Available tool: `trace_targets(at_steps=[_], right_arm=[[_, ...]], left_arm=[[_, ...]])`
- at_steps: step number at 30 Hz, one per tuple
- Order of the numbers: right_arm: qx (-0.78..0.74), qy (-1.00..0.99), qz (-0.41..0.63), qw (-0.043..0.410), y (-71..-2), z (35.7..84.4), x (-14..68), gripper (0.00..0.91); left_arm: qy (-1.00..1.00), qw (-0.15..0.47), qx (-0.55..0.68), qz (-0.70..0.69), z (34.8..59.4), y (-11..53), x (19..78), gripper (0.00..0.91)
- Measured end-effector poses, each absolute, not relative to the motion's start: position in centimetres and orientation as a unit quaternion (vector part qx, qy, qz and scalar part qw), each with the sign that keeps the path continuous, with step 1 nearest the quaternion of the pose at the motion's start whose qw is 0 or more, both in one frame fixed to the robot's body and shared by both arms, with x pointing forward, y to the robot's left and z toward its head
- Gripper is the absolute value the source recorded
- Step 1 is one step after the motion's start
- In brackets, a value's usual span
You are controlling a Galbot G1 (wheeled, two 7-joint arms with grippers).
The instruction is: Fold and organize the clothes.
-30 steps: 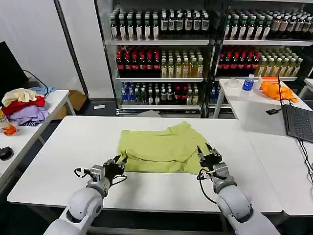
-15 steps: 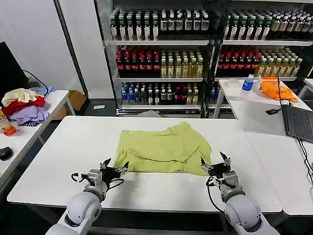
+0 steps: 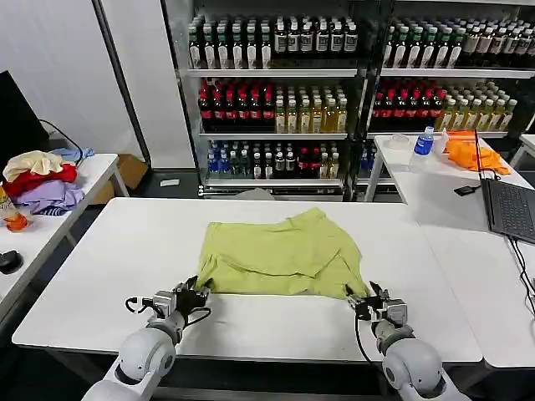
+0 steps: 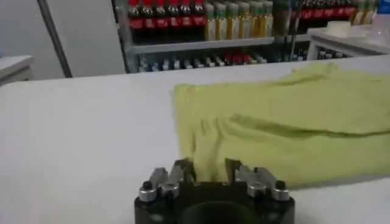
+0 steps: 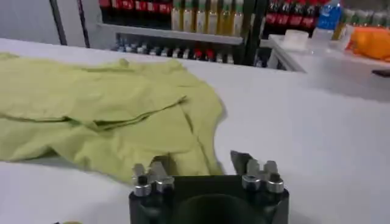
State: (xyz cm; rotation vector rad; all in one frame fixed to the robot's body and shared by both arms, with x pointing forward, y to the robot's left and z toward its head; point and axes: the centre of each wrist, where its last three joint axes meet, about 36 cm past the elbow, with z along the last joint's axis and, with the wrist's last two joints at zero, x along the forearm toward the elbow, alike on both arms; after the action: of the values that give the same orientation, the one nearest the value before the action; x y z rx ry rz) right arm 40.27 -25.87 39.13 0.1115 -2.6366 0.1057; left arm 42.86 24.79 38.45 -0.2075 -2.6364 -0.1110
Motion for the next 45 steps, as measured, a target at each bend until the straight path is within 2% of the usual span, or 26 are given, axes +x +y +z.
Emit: trace_targets(at_steps=[13,28,29,30,31,32,33,34,45], right_arm=[[0.04,-0.966,0.034,0.254,-26.1,39.3,39.4,0.0],[0.046,-0.966,0.056,0.25,-26.1,41.7,32.9,0.0],[0.046,-0.965,0.058,0.251,-26.1,41.8,32.4,0.151],[0.047,-0.964,0.061,0.253,-26.2,42.0,31.9,0.786],[0.047,-0.964,0.064,0.255,-26.2,42.2,31.4,0.907],[0.047,-0.963,0.067,0.257,-26.2,42.3,30.9,0.907],[0.049,-0.962,0.071,0.26,-26.2,42.5,30.4,0.907],[0.05,-0.961,0.074,0.261,-26.1,42.6,30.0,0.907],[0.042,-0.969,0.088,0.229,-27.2,46.2,29.3,0.907]], left_arm=[[-0.964,0.253,-0.077,-0.04,37.9,25.2,42.4,0.02],[-0.963,0.254,-0.087,-0.035,39.4,25.3,38.2,0.02],[-0.962,0.254,-0.089,-0.036,39.5,25.2,37.6,0.02],[-0.962,0.254,-0.09,-0.036,39.7,25.2,37.0,0.02],[-0.962,0.254,-0.091,-0.036,39.8,25.2,36.4,0.02],[-0.962,0.255,-0.092,-0.036,39.9,25.1,35.8,0.202],[-0.962,0.255,-0.093,-0.037,40.1,25.0,35.2,0.494],[-0.961,0.256,-0.095,-0.036,40.3,25.0,34.6,0.907],[-0.962,0.248,-0.103,-0.043,43.0,25.0,30.1,0.907]])
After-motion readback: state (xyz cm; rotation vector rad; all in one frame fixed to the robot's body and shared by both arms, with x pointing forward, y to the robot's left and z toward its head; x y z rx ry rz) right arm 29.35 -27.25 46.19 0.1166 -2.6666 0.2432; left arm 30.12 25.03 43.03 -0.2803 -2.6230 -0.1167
